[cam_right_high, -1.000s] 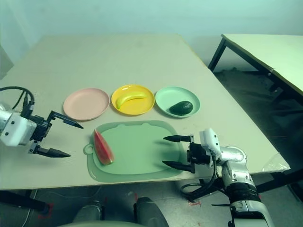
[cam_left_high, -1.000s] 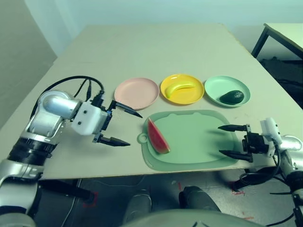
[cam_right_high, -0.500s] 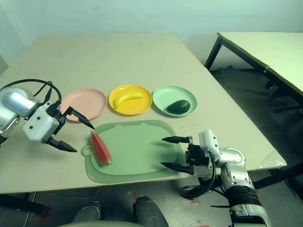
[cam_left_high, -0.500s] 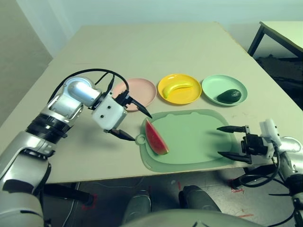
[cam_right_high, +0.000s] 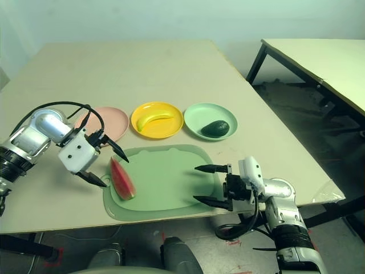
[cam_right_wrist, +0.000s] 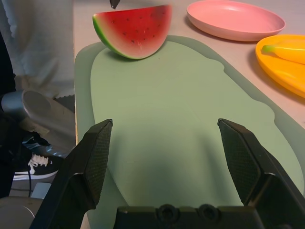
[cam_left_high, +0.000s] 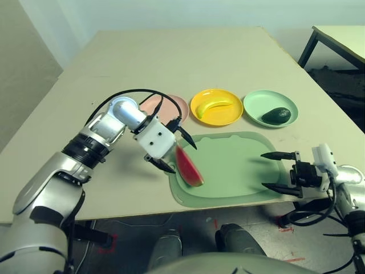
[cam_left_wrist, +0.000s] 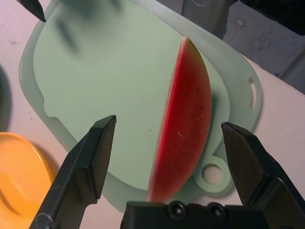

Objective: Place the fruits into color-matched plates.

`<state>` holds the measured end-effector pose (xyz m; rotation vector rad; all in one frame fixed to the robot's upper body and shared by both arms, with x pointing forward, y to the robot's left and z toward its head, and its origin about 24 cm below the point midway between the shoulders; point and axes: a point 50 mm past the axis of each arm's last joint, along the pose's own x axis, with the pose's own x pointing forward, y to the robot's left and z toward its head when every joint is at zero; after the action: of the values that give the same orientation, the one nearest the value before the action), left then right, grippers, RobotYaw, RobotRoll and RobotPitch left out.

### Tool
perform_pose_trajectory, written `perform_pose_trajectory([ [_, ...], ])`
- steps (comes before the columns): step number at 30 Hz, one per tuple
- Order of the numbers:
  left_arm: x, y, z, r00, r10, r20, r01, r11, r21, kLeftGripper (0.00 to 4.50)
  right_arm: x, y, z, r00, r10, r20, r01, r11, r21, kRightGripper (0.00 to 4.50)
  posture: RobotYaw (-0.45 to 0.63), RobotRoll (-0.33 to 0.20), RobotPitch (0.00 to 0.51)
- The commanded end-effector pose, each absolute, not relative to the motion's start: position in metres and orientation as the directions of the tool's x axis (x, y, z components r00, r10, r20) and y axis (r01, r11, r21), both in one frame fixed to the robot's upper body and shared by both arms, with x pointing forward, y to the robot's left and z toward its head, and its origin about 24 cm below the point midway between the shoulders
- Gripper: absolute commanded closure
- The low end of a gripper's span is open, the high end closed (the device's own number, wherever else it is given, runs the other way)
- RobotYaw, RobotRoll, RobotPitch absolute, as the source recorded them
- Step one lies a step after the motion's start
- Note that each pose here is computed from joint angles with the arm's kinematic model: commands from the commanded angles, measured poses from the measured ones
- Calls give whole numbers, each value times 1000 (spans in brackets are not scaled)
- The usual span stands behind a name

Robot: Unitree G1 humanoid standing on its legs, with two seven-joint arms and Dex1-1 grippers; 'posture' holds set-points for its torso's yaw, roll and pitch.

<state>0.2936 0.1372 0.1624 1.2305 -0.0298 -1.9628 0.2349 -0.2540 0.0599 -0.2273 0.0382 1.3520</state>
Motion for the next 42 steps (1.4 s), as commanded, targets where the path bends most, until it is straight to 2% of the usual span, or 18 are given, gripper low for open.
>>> perform_pose_trajectory([
  [1, 294, 131, 152, -216, -583, -784, 595, -715, 368, 0, 234, -252, 59, 222, 961, -163, -968, 197, -156, 37, -134, 0, 27],
  [17, 286, 123, 126, -252, -482, -839, 580, -769, 268, 0, 231, -248, 57, 220, 961, -164, -968, 194, -159, 37, -161, 0, 20],
  [33, 289, 116, 116, -183, -499, -847, 565, -759, 325, 0, 229, -246, 55, 207, 963, -173, -971, 180, -159, 37, -162, 0, 23],
  [34, 289, 116, 116, -181, -505, -844, 570, -753, 328, 415, 229, -246, 55, 206, 963, -173, -971, 179, -159, 0, -162, 0, 23],
  [36, 290, 116, 116, -179, -506, -844, 575, -750, 327, 870, 229, -245, 56, 203, 964, -172, -971, 176, -161, 0, -161, 0, 24],
  [40, 290, 117, 115, -180, -504, -845, 579, -749, 323, 2226, 229, -245, 58, 202, 964, -171, -971, 174, -163, 0, -161, 0, 24],
  [41, 291, 117, 115, -180, -506, -844, 581, -747, 324, 2441, 229, -244, 58, 202, 964, -171, -971, 174, -163, 0, -161, 0, 24],
  [42, 291, 117, 116, -179, -507, -843, 583, -745, 325, 2446, 229, -244, 58, 202, 964, -172, -971, 174, -162, 0, -161, 0, 24],
])
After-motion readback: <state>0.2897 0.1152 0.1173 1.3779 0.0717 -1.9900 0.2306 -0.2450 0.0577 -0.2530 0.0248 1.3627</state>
